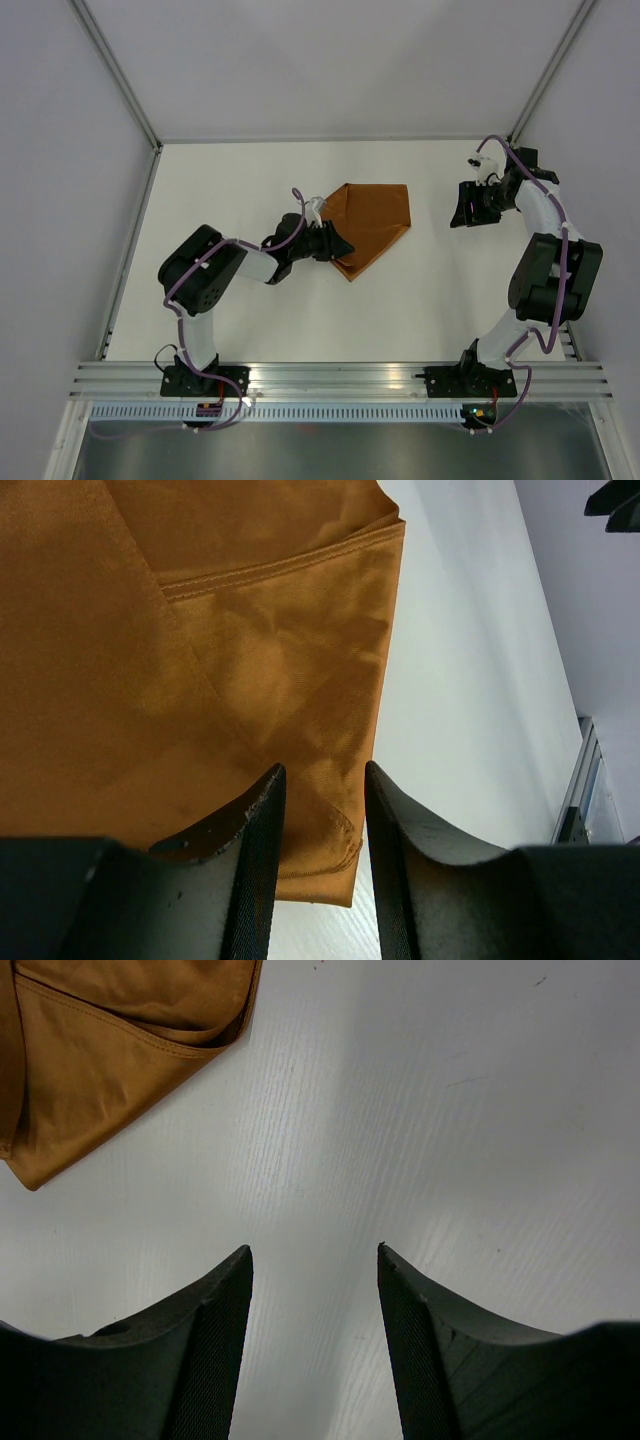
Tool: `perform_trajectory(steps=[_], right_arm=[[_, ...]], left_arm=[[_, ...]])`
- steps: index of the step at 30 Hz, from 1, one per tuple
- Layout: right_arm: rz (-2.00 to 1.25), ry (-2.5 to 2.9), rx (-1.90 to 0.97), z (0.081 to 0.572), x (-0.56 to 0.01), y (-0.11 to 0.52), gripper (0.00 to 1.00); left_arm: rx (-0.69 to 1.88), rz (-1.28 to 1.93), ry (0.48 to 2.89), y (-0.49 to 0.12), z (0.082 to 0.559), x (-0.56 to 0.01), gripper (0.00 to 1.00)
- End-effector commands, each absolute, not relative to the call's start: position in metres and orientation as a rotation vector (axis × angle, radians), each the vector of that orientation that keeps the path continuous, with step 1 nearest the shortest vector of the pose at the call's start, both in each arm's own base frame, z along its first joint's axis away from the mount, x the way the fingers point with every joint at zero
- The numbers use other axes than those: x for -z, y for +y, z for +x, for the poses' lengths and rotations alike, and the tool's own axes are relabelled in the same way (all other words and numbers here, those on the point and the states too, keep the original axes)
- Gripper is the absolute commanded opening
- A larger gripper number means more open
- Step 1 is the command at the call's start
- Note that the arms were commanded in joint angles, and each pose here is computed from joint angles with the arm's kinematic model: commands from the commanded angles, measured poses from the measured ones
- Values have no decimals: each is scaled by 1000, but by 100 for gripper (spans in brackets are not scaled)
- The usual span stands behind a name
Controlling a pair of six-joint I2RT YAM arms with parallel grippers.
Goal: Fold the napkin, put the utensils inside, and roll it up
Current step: Fold the napkin at the center of the board.
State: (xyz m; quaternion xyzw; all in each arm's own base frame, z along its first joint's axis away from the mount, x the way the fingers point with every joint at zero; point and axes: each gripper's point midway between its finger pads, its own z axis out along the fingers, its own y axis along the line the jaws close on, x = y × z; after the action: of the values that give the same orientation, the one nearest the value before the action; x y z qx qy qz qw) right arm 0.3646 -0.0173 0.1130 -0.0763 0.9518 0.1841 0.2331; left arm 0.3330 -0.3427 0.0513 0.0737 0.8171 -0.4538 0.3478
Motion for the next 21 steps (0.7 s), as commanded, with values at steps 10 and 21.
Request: perform_trajectory(steps=[10, 21], right_arm=[[-236, 2588, -501, 365, -119, -17, 59], [-241, 2585, -501, 364, -120, -17, 59]], left_arm=[[1163, 194, 2100, -356, 332, -60, 42], [1139, 196, 2160, -357, 322, -45, 41]])
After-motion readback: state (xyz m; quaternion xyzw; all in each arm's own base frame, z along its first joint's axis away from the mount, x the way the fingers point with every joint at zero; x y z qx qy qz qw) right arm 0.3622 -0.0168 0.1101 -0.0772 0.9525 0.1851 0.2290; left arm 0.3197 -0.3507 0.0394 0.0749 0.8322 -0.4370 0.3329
